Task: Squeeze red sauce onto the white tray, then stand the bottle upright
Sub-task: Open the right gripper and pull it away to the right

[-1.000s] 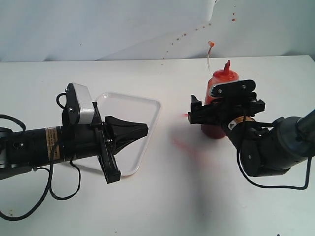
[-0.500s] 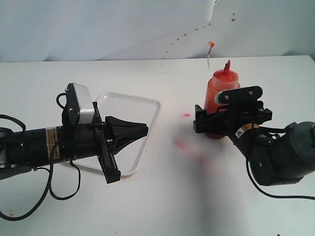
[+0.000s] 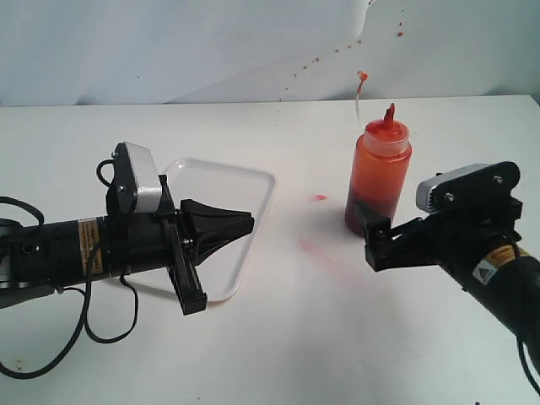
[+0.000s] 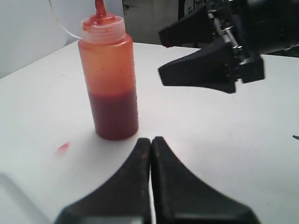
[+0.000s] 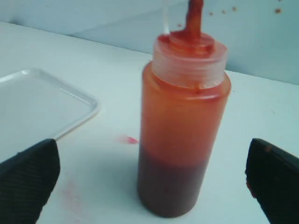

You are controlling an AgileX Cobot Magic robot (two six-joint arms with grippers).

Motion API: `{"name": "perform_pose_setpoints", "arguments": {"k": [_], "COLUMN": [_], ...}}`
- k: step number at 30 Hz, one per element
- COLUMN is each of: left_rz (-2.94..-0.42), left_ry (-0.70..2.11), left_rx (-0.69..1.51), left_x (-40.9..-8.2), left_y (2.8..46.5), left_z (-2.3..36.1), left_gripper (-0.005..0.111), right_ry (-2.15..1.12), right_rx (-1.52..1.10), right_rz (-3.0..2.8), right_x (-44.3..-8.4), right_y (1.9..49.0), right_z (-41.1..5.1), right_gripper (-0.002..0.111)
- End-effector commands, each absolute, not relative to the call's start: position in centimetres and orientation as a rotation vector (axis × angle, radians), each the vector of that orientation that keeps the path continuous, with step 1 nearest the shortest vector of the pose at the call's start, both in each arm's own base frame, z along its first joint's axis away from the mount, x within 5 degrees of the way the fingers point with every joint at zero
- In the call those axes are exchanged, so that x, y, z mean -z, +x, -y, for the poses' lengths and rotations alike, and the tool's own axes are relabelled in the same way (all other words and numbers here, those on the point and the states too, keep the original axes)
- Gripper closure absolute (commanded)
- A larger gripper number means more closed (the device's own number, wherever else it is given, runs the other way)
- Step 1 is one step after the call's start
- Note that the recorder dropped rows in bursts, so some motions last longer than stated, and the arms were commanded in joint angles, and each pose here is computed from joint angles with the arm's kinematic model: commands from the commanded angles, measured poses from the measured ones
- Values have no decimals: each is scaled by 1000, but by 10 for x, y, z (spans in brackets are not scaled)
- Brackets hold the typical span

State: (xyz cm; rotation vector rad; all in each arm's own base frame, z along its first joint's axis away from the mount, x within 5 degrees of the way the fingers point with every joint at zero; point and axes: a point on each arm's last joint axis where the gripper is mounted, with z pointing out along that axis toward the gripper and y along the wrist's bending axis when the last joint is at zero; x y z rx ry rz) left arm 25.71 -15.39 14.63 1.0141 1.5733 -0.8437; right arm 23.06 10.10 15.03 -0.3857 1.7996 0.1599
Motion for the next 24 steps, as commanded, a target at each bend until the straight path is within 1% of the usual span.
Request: {"name": "perform_pose_setpoints", "arguments": {"k": [1, 4, 9, 12, 18, 21, 24], "left_rz": [-1567, -1567, -1567, -1567, -1567, -1567, -1567], "left_ry": [1013, 1013, 1013, 1013, 1013, 1013, 1013], "left_rx": [845, 845, 845, 845, 845, 845, 845], "left_x": [-148, -148, -148, -148, -148, -148, -148], "left_y": [256, 256, 256, 256, 256, 256, 256], "left_z": [155, 155, 155, 155, 155, 155, 155], "left_gripper": [106, 106, 106, 106, 106, 106, 106], "right_ry": [-426, -336, -304, -286, -232, -216, -212], "right_rx": [-200, -190, -202, -217, -258, -277, -290], "right_rz": [-1730, -1783, -1742, -1681, -1502, -1431, -1396], "right_x": [-168, -174, -186, -199, -236, -252, -263], "right_y": [203, 198, 195, 192, 176, 166, 156], "right_z": [-96, -87, -85, -83, -75, -70, -66], "right_gripper": [3, 3, 3, 3, 3, 8, 22]}}
